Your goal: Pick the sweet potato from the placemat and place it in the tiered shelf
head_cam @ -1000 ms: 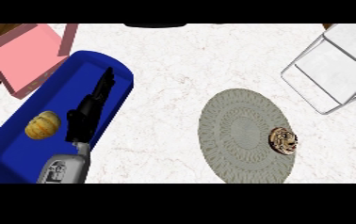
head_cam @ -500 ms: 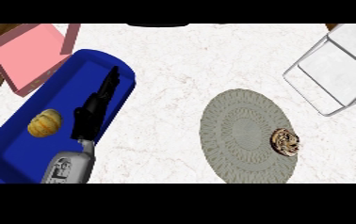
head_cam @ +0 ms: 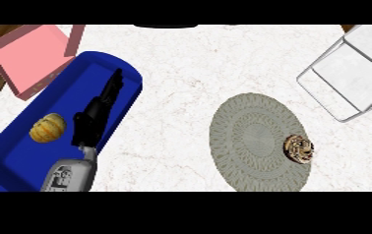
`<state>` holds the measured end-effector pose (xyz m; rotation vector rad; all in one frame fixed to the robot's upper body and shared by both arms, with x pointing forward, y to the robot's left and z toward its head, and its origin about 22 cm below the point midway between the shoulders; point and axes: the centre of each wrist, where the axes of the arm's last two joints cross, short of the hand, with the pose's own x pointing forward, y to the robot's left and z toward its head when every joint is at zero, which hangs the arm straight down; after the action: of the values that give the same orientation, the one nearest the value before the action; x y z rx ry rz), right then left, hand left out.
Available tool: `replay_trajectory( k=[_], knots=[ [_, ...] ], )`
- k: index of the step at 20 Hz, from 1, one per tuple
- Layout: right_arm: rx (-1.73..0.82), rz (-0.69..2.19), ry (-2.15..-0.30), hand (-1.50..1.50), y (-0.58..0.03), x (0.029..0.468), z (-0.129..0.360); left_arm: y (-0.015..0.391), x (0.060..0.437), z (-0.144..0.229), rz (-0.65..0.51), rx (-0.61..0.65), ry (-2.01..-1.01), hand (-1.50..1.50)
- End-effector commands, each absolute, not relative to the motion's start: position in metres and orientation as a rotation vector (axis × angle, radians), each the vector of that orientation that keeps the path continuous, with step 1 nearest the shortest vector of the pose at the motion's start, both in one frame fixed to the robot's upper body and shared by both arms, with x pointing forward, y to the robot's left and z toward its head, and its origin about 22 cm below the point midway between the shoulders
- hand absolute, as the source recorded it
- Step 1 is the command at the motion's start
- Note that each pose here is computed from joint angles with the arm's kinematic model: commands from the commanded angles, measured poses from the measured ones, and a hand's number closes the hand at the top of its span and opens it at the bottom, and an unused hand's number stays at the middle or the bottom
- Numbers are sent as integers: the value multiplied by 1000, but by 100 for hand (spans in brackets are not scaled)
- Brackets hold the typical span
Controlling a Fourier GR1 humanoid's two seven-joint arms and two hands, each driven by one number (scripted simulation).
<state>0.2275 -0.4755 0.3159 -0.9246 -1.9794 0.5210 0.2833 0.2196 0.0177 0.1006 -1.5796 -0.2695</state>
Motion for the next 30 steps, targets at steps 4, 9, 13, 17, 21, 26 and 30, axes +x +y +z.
replay_trajectory(
  k=[4, 9, 13, 17, 21, 26, 30],
  knots=[
    [-1025, 520, -2001, 150, -449, 272, 294, 218, 298, 26, -269, 103, -1581, 0],
    [-1035, 577, -2110, 150, -457, 296, 277, 211, 281, 6, -275, 113, -1587, 0],
    [-994, 474, -2059, 150, -445, 314, 259, 222, 278, 4, -265, 98, -1569, 0],
    [-722, 299, -2131, 150, -453, 337, 247, 208, 283, 21, -277, 85, -1582, 0],
    [-719, 279, -2142, 150, -473, 346, 260, 216, 289, 20, -282, 111, -1593, 0],
    [-718, 288, -2137, 150, -475, 363, 236, 220, 282, 19, -281, 102, -1581, 0],
    [-1091, 333, -1932, 150, -487, 354, 234, 215, 282, 13, -286, 91, -1582, 0]
  ],
)
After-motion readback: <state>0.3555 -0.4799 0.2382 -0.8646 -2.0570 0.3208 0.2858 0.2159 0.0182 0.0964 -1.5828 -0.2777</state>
